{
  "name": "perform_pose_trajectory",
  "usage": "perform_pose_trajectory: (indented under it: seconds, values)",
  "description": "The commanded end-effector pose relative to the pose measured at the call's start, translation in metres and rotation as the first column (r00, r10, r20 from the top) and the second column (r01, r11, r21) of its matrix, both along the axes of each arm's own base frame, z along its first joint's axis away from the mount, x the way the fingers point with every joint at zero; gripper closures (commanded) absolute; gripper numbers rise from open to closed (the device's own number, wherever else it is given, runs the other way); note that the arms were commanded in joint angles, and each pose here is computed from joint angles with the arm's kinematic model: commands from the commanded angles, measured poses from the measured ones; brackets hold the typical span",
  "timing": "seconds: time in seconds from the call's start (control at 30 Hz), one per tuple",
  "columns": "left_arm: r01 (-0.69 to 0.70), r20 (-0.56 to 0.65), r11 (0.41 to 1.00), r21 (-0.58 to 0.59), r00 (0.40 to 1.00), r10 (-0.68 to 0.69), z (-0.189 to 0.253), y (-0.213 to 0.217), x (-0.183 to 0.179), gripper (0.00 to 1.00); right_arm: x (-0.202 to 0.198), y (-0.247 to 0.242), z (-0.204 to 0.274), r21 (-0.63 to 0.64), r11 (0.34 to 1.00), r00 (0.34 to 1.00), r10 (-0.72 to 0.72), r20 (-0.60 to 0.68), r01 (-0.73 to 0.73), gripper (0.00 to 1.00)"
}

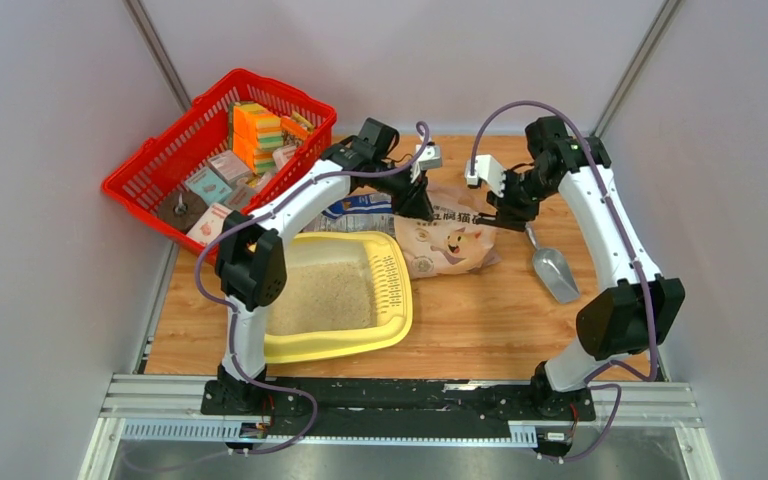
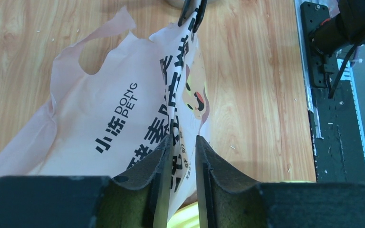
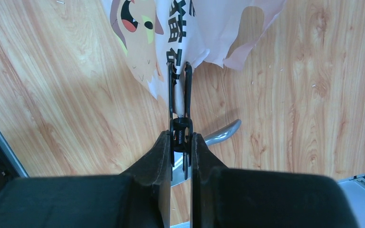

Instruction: Fill the litter box with clean litter

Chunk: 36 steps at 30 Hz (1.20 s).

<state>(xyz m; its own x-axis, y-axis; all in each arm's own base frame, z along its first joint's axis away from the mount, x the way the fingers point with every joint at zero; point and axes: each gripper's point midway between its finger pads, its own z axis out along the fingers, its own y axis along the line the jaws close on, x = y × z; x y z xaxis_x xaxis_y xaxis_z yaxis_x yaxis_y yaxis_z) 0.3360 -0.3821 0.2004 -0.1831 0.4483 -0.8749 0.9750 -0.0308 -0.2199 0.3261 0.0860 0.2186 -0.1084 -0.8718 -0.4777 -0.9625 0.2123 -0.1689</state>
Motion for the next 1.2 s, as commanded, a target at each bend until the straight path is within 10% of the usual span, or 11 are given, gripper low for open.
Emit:
perform_pose_trajectory:
  seconds: [0.0, 0.8, 1.17]
  values:
    - [0.056, 0.013, 0.998, -0.034, 0.998, -0.055, 0.011, -0.001, -0.015, 0.69, -0.039, 0.006, 0.008, -0.024, 0.999, 0.994, 0.029, -0.106, -0.031, 1.00]
    - [0.041, 0.070, 0.998, -0.049, 0.997, -0.038, 0.020, 0.010, -0.009, 0.39, -0.063, -0.002, 0.000, -0.142, 0.985, 0.971, 0.063, -0.229, -0.097, 1.00]
    - [-0.006, 0.112, 1.000, 0.020, 0.994, 0.004, 0.002, 0.018, 0.001, 0.48, -0.074, 0.000, -0.005, -0.140, 0.985, 0.965, 0.067, -0.253, -0.105, 1.00]
